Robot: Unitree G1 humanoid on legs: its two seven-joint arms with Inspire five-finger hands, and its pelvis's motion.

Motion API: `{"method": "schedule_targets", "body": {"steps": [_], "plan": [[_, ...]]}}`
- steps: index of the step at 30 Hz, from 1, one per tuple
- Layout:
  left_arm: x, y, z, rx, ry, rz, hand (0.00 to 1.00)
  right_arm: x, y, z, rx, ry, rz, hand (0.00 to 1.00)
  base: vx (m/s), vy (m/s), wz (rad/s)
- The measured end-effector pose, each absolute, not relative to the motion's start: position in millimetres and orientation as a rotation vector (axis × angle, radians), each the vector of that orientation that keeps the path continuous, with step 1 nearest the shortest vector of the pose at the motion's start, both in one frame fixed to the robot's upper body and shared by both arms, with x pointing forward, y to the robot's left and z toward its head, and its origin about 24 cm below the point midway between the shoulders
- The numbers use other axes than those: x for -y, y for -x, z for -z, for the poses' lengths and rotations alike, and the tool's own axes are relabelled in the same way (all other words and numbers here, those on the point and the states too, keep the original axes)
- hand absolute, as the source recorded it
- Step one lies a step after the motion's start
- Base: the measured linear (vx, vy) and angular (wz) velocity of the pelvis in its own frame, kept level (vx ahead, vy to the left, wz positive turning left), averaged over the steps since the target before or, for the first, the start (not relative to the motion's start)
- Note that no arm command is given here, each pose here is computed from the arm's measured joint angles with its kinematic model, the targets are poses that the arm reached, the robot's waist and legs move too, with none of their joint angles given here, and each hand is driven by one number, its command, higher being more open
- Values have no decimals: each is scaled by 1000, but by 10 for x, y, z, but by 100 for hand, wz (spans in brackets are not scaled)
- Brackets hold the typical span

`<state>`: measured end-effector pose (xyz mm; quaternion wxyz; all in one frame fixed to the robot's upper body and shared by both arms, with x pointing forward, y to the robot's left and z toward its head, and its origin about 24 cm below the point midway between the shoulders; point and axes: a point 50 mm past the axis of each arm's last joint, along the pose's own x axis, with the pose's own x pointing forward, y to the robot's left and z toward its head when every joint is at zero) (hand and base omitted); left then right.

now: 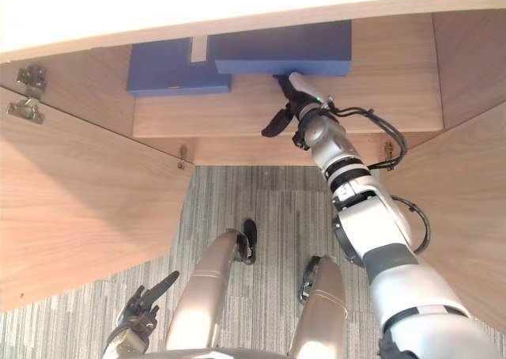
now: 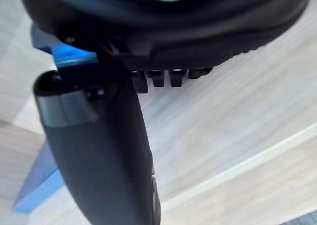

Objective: Walk over to the cabinet, pick up the folder, carry it to the office cabinet, place the folder inside the office cabinet, then close the office cabinet door

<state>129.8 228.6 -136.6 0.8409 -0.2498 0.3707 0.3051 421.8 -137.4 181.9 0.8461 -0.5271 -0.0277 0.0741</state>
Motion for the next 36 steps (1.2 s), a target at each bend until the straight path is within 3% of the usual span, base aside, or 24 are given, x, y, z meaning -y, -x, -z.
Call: {"method": "schedule_targets", "body": {"steps": [7, 21, 24, 27, 32, 36], "plan": [[-2239, -1250, 1406, -821, 507, -618, 100, 1164, -4129, -1431, 28, 1425, -241, 100, -8, -13, -4], [-2265, -1222, 1420, -840, 481, -613, 100, 848, -3961, -1062, 23, 1647, -485, 100, 5, -26, -11], [-2309, -1205, 1419, -844, 468, -622, 100, 650, -3829, -894, 35, 1697, -615, 100, 32, -47, -27], [-2404, -1215, 1389, -847, 390, -616, 100, 326, -3504, -689, 192, 1761, -764, 100, 51, -56, -42], [-2484, -1208, 1370, -838, 354, -661, 100, 107, -2997, -688, 452, 1634, -921, 100, 25, -54, -55], [-2429, -1046, 1469, -907, 384, -708, 100, 307, -2943, -522, 316, 1459, -935, 100, -3, 2, -66]]}}
